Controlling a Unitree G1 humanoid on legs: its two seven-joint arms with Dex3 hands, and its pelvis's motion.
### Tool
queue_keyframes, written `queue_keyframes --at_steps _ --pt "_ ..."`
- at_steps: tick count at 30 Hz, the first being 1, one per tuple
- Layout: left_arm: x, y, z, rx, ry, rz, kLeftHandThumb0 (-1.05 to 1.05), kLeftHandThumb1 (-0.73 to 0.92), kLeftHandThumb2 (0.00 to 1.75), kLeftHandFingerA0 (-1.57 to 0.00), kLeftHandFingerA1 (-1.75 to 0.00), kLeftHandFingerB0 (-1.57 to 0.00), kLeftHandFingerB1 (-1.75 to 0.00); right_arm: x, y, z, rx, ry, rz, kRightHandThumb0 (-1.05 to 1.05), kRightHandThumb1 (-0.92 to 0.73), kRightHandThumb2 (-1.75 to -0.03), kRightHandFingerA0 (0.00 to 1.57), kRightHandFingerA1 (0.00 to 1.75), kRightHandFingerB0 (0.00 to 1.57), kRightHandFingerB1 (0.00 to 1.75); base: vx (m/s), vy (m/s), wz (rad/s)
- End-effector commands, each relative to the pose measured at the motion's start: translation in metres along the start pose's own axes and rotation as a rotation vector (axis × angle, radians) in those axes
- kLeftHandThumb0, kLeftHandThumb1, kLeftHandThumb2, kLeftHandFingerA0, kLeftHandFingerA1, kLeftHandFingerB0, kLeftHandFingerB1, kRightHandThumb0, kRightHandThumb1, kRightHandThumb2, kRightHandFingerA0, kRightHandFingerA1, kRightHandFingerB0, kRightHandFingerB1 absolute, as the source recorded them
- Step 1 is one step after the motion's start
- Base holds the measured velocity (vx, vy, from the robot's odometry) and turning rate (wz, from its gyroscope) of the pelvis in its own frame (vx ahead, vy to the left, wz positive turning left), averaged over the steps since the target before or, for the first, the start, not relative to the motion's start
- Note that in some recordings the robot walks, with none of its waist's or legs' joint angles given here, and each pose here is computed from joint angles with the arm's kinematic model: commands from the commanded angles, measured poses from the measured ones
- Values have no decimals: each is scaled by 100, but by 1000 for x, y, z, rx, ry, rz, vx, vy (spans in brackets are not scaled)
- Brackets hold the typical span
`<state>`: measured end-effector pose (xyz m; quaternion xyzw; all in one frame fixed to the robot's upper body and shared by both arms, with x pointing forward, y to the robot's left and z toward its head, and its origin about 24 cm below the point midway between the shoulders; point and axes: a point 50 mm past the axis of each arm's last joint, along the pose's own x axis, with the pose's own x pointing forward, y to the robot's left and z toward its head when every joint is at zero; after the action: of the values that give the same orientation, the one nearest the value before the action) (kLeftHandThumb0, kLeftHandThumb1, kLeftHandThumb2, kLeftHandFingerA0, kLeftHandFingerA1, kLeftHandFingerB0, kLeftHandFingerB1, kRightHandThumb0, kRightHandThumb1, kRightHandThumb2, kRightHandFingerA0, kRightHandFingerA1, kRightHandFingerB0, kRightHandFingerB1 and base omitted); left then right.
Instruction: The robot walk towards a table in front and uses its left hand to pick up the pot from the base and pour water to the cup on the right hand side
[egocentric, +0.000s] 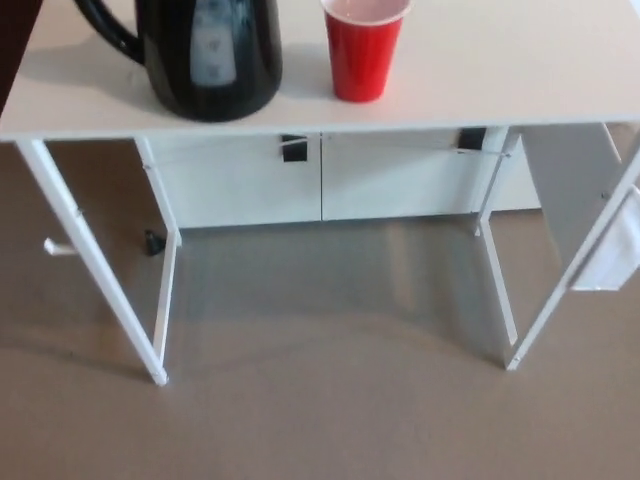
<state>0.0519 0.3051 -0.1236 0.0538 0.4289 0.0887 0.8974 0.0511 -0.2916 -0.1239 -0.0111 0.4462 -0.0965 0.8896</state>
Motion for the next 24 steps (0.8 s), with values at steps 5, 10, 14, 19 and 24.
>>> queue_keyframes --at_steps 5,10,14,19,24 --pt "1 -3 5 62 -46 11 -11 48 54 -38 -36 -37 -33 -1 9 -4 -30 -1 33 -12 -38 -85 30 55 16 48 427 210 -19" --pt "0 -2 6 59 -53 10 -10 48 54 -37 -36 -37 -34 -2 6 -4 -36 7 23 -13 -39 -85 30 55 15 48 385 219 -20" --pt "0 -2 6 52 -52 14 -13 47 55 -37 -38 -37 -34 -1 5 -4 -34 9 21 -13 -38 -84 29 55 15 48 279 86 10" --pt "0 1 4 59 -32 19 -10 47 54 -38 -36 -38 -34 -4 6 -8 -23 20 12 -12 -39 -85 30 55 15 48 326 -68 14" --pt "0 2 4 51 -29 17 -9 47 54 -37 -37 -38 -34 -4 7 -8 -39 14 9 -13 -38 -84 32 56 17 49 404 -136 5"
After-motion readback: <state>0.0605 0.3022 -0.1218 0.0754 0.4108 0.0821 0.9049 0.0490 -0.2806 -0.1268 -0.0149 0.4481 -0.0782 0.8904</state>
